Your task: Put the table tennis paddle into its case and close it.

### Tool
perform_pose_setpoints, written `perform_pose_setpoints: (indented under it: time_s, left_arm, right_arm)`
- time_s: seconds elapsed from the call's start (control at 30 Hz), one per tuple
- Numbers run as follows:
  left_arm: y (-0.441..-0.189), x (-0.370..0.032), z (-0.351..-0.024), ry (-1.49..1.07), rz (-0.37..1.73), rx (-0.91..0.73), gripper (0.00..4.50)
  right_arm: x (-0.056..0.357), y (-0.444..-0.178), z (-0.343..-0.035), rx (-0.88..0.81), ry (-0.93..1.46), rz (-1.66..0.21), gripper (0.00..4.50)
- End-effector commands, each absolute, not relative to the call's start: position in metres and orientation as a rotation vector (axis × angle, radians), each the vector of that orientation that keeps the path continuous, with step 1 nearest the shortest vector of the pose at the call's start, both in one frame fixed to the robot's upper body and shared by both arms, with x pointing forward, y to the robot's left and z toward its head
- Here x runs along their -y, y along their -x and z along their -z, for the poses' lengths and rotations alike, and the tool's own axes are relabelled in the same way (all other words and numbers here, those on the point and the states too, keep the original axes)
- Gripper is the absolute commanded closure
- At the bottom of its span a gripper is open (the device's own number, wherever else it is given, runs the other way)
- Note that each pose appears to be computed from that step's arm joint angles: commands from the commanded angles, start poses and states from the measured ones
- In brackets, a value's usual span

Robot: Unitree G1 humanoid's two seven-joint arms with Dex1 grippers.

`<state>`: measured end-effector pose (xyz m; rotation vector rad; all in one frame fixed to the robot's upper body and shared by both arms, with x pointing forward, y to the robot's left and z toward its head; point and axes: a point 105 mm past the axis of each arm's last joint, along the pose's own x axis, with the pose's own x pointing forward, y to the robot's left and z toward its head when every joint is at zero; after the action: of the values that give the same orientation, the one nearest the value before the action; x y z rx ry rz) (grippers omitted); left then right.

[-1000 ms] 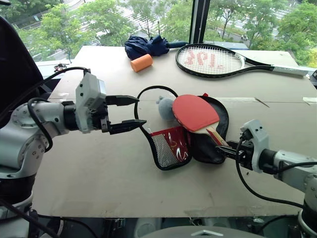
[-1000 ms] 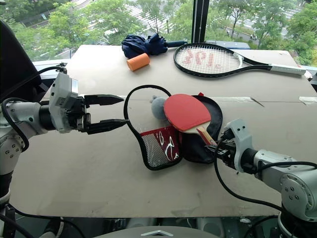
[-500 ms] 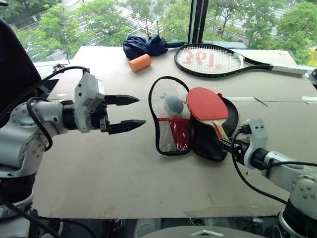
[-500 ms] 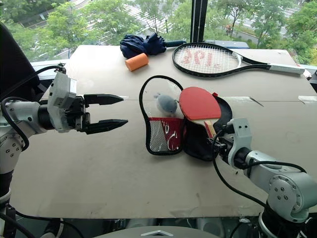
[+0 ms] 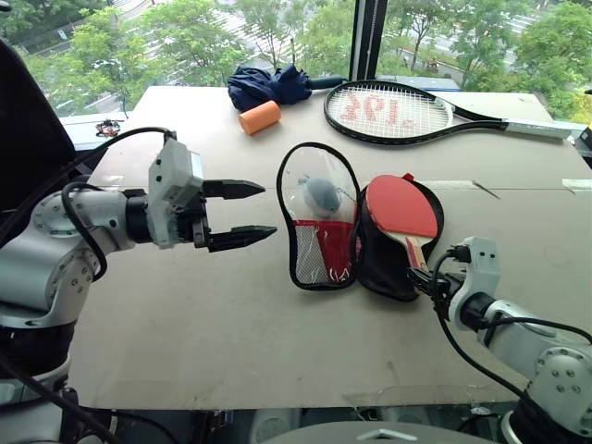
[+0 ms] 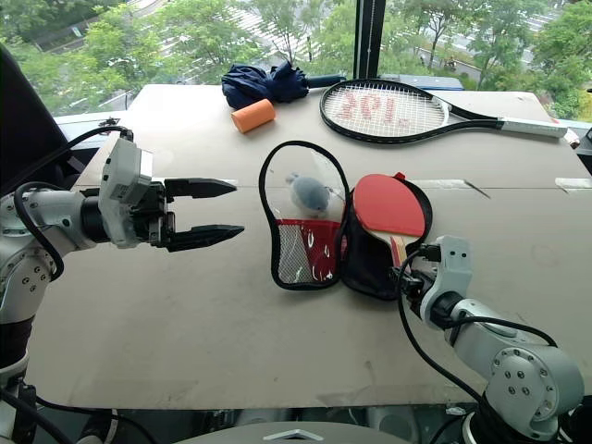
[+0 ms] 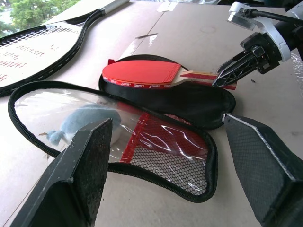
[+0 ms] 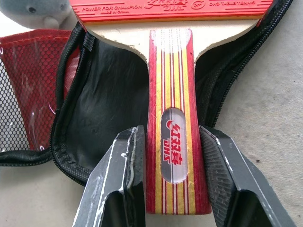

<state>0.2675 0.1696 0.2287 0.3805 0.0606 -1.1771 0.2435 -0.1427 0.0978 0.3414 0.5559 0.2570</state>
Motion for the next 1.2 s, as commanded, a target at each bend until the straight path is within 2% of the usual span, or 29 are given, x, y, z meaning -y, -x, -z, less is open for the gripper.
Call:
perform_pose_setpoints:
  time_s: [0.03, 0.23, 0.37, 0.5, 0.67, 0.77, 1.0, 1.2]
  left_arm:
    - [-0.266, -0.169, -0.239, -0.416, 1.174, -0.017, 0.71]
    - [-0.266, -0.168, -0.239, -0.417, 1.170, -0.016, 0.71]
    - [-0.265, -0.168, -0.239, -0.418, 1.165, -0.016, 0.71]
    - [-0.265, -0.168, -0.238, -0.419, 1.161, -0.017, 0.71]
    - [-0.265, -0.168, -0.237, -0.422, 1.163, -0.020, 0.71]
    - [-0.265, -0.168, -0.237, -0.424, 1.163, -0.022, 0.71]
    - [-0.264, -0.168, -0.236, -0.423, 1.161, -0.023, 0.71]
    - [-0.264, -0.168, -0.236, -0.427, 1.164, -0.025, 0.71]
  right_arm:
    - [0.137, -0.245, -0.106, -0.523, -0.322, -0.256, 3.45]
    - [0.139, -0.249, -0.095, -0.579, -0.304, -0.221, 3.45]
    - [0.163, -0.243, -0.082, -0.665, -0.056, -0.266, 3.45]
    - [0.184, -0.243, -0.081, -0.682, -0.011, -0.324, 3.45]
    - [0.217, -0.249, -0.083, -0.681, 0.196, -0.402, 3.45]
    - [0.216, -0.260, -0.091, -0.625, 0.155, -0.395, 3.45]
    - [0.168, -0.267, -0.120, -0.501, 0.003, -0.474, 3.45]
    - [0.166, -0.269, -0.120, -0.502, -0.096, -0.324, 3.45]
